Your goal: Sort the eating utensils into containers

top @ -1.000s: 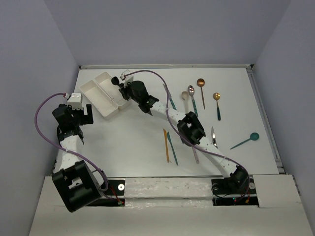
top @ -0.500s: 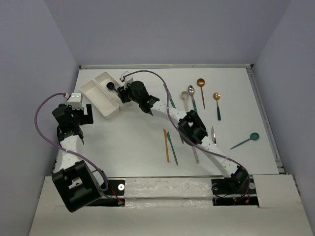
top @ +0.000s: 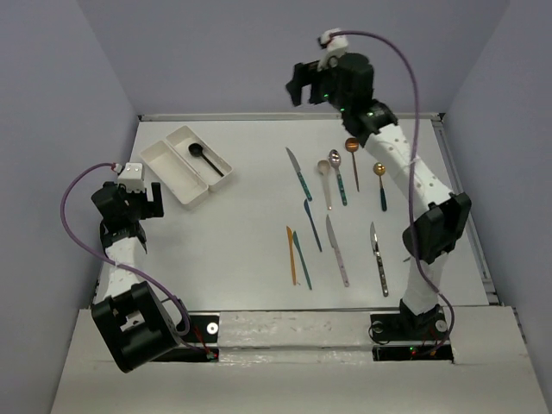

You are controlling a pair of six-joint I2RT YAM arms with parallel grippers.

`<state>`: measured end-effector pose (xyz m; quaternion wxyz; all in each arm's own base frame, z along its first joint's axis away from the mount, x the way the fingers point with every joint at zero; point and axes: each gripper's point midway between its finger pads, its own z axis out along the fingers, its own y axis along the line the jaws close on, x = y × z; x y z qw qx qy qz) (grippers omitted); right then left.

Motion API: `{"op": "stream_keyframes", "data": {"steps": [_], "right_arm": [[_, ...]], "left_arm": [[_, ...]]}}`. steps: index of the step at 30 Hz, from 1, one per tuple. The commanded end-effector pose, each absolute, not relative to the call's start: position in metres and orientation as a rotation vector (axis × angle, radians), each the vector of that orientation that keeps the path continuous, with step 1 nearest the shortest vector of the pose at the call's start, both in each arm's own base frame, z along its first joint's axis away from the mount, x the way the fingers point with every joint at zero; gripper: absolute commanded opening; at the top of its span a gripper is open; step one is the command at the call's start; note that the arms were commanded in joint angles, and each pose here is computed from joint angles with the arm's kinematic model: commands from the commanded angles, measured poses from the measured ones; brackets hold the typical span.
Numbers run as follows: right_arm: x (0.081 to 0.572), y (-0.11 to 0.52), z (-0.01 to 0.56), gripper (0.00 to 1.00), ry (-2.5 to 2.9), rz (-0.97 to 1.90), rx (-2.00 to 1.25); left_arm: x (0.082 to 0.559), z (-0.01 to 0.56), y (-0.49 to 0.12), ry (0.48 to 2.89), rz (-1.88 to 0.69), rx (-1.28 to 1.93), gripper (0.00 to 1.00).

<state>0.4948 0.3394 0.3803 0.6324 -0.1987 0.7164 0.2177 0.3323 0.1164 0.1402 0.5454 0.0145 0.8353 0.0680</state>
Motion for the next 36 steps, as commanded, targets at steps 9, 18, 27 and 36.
{"op": "stream_keyframes", "data": {"steps": [9, 18, 27, 36], "right_arm": [[0.563, 0.105, 0.168, 0.69, 2.24, 0.057, 0.011], [0.51, 0.035, 0.127, 0.67, 2.4, -0.132, 0.143], [0.419, 0.017, 0.092, 0.7, 2.541, -0.189, 0.241], [0.412, -0.006, 0.034, 0.66, 2.701, -0.162, 0.279]], "left_arm": [[0.333, 0.155, 0.115, 1.916, 0.174, 0.061, 0.99], [0.332, 0.156, 0.115, 1.915, 0.177, 0.06, 0.99], [0.333, 0.155, 0.114, 1.914, 0.172, 0.064, 0.99], [0.331, 0.159, 0.113, 1.898, 0.178, 0.068, 0.99]]}}
